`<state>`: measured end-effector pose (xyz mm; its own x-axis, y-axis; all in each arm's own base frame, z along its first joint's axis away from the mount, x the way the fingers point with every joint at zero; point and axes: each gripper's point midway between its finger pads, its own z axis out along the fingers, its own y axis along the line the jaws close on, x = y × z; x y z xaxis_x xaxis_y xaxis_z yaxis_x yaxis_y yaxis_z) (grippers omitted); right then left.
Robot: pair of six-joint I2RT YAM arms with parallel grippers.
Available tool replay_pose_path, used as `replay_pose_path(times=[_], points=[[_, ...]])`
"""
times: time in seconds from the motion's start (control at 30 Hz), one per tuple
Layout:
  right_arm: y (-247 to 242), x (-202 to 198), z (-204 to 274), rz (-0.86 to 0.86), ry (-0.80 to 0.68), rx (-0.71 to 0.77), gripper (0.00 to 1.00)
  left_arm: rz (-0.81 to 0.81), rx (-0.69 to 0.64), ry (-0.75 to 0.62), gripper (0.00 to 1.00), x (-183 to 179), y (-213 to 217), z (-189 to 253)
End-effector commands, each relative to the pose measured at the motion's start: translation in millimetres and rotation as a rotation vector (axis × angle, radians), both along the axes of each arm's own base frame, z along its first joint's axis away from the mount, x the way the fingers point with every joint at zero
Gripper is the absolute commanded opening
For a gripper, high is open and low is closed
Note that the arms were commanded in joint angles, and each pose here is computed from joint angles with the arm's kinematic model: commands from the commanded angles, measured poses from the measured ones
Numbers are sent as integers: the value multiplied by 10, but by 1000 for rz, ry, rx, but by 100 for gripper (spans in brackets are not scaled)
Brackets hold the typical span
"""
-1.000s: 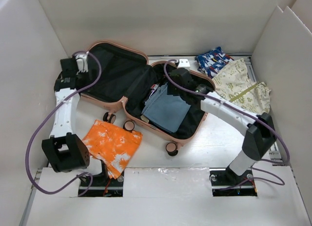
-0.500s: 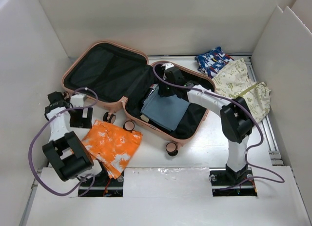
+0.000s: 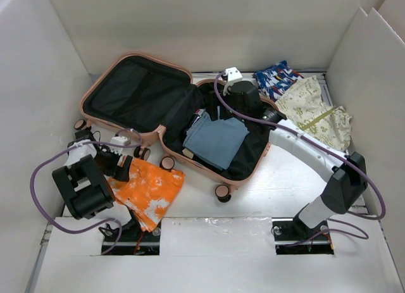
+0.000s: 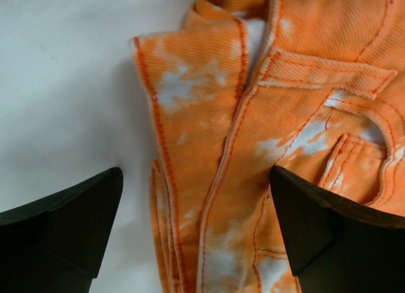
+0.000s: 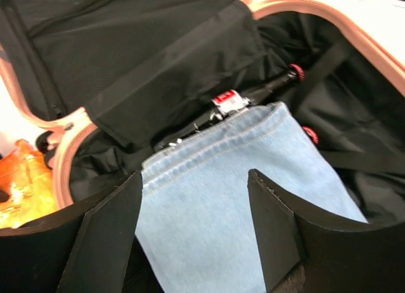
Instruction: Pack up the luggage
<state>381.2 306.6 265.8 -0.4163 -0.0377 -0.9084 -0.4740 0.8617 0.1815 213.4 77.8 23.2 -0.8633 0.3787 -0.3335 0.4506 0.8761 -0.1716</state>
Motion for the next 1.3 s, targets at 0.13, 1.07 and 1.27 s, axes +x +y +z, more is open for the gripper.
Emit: replay_pose_path(times=[0.13,1.07,1.27], points=[[-250,-142,-94,-92,14,-95,72,-184,-14,143,90,-439,-148,-291],[-1327,-516,751,-461,-185,-85,72,65,26,-159,0,-463,369,989],[-1247,-501,757,-438,-192,-80,72,71,-15,-348,0,-82,374,1414]])
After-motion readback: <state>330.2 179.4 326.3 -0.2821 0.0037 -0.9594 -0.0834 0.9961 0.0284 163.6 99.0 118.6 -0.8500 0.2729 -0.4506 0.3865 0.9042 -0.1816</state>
